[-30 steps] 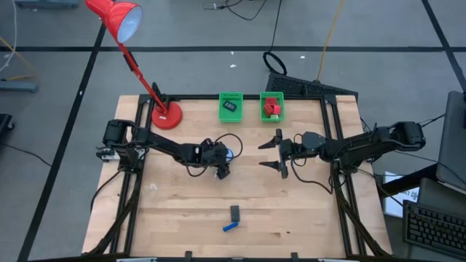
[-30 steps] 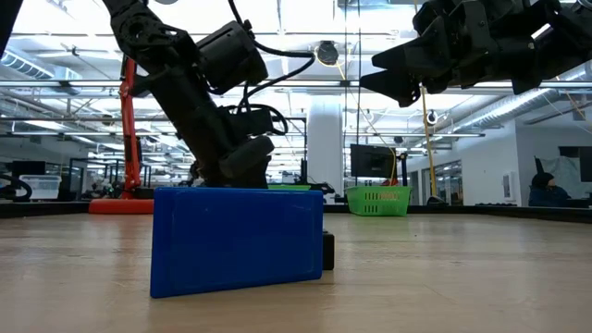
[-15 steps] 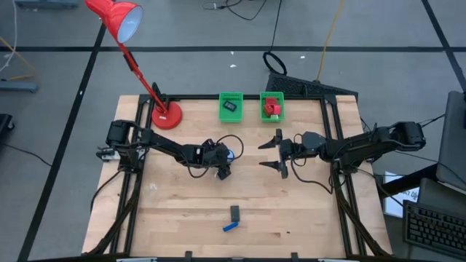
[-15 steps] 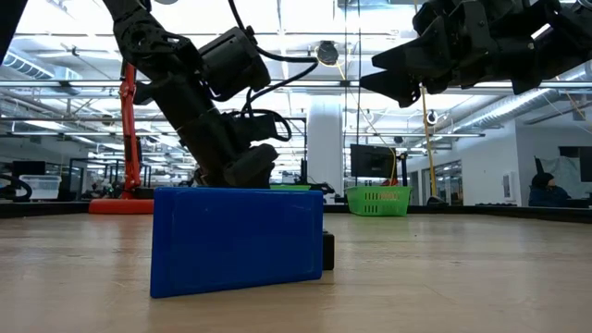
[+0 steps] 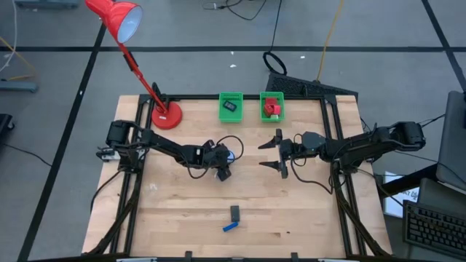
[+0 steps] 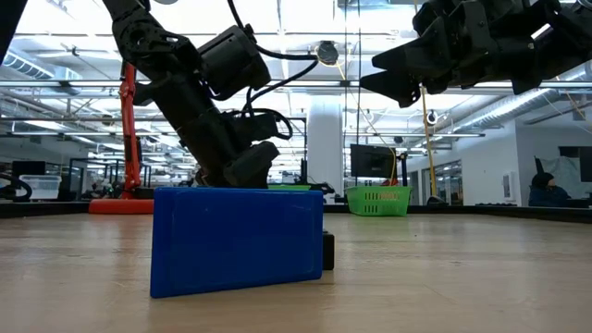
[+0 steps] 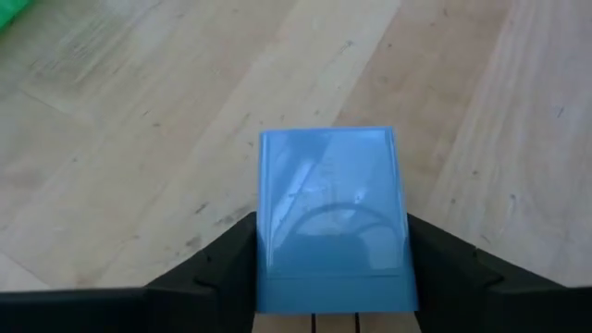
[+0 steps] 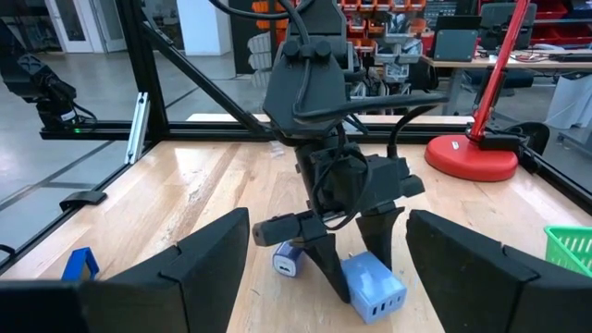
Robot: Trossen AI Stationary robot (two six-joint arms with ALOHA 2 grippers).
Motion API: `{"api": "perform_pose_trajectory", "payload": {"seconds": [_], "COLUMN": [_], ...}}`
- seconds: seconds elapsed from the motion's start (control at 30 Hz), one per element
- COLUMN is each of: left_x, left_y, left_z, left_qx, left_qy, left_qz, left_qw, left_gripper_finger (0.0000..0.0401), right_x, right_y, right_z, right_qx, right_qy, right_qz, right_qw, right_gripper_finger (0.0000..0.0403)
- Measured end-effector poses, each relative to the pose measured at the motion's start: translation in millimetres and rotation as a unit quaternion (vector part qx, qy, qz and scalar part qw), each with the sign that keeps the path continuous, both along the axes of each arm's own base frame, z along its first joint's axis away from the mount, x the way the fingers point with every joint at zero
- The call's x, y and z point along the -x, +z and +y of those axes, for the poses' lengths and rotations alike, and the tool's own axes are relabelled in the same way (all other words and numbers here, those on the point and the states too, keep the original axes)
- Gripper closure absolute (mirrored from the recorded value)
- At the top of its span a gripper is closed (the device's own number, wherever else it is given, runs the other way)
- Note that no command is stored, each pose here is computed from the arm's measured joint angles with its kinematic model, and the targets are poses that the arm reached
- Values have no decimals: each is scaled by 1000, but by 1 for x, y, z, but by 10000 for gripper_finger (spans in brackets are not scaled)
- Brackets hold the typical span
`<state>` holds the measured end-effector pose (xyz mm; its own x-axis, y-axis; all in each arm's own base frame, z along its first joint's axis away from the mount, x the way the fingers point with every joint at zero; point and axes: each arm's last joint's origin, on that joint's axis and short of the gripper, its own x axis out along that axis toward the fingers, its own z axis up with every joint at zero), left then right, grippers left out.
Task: Pick & Place Office items
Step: Put the light blue adapter into the right green basket
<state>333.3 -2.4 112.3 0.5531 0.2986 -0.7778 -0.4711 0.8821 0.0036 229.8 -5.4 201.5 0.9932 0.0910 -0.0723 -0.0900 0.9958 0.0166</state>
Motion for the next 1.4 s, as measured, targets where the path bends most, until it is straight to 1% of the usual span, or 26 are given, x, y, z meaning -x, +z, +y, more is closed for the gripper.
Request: {"api": "perform_pose_trajectory", "payload": {"seconds": [0.1,0.23,0.3,0.43,0.53,0.73,0.77,0.93,1.0,1.1,1.27,1.33,1.4], "left_x": [0,0,0,0,0,0,0,0,1,2,4,2,3], "left_y": [0,0,0,0,0,0,0,5,13,31,64,78,88], "left_z": [0,0,0,0,0,0,0,0,0,-2,-18,-25,-33], "left_qx": [-2,-2,-3,-3,-3,1,1,12,32,65,100,107,111], "left_qy": [1,6,8,8,7,4,4,10,10,10,-36,-63,-89], "left_qz": [0,0,0,0,0,-1,-1,-15,-27,-67,-138,-179,-203], "left_qw": [1000,1000,1000,1000,1000,1000,1000,1000,999,996,985,976,969], "left_gripper_finger": [178,129,112,104,117,188,191,191,191,191,178,175,178], "right_x": [0,0,0,0,0,0,0,0,0,0,0,0,0], "right_y": [0,0,0,0,0,0,0,0,0,0,-1,-2,-2], "right_z": [0,0,0,0,0,0,0,0,0,0,0,0,0], "right_qx": [0,0,0,0,0,0,0,0,4,17,27,30,48], "right_qy": [0,0,0,0,0,0,0,0,0,0,-1,-12,-27], "right_qz": [0,0,0,0,0,0,0,0,0,0,2,4,6], "right_qw": [1000,1000,1000,1000,1000,1000,1000,1000,1000,1000,1000,999,998], "right_gripper_finger": [124,124,124,124,124,124,124,124,124,124,124,124,124]}}
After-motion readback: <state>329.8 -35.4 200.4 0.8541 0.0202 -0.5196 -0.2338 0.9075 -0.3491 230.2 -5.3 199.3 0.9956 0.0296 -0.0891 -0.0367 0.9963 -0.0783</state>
